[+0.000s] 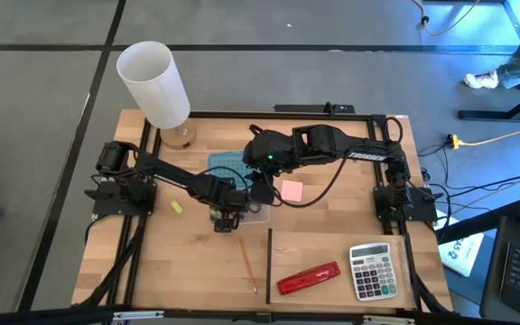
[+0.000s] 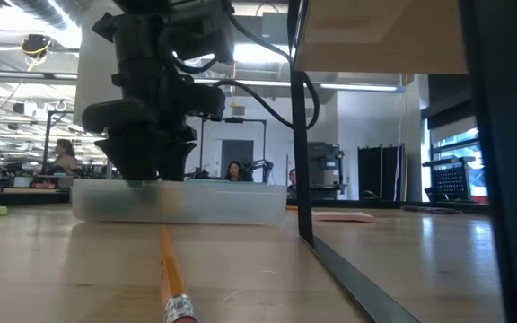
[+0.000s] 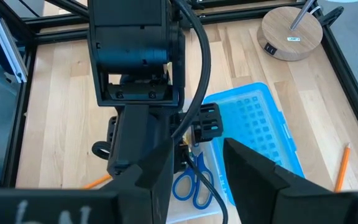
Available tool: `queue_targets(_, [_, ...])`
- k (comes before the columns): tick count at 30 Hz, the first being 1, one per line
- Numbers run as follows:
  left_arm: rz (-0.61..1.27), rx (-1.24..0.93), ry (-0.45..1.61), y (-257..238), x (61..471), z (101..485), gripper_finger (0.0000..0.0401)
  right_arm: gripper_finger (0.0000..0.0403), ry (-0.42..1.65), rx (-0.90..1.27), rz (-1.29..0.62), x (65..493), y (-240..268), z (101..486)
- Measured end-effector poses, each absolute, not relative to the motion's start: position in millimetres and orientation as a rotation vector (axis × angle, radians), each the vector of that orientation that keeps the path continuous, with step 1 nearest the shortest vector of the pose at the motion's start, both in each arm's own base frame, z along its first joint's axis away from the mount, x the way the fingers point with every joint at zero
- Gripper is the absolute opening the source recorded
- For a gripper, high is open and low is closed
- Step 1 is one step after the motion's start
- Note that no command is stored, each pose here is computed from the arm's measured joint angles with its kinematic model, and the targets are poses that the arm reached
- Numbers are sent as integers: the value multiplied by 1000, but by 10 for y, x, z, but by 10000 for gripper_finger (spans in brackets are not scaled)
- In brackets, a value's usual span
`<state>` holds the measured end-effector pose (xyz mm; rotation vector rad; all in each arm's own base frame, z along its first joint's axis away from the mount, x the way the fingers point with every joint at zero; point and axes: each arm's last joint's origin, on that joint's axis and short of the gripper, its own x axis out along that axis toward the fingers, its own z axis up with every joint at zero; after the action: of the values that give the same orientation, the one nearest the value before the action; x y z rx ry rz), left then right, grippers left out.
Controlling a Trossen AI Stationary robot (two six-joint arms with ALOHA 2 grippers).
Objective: Pack school essentials
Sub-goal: Put the crayon box into the blue supply box, then put the top orange pencil into the blue supply box
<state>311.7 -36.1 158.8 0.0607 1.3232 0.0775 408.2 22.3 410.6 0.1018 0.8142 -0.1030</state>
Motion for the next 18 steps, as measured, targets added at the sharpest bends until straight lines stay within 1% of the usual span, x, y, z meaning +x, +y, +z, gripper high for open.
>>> queue_targets(9, [87, 65, 1285, -357, 3108, 1752, 395, 141, 807, 102, -102, 4087, 223, 4111])
queue_targets(18, [131, 81, 1206, -330, 3036, 2096, 395, 141, 780, 105, -100, 4106, 224, 4129])
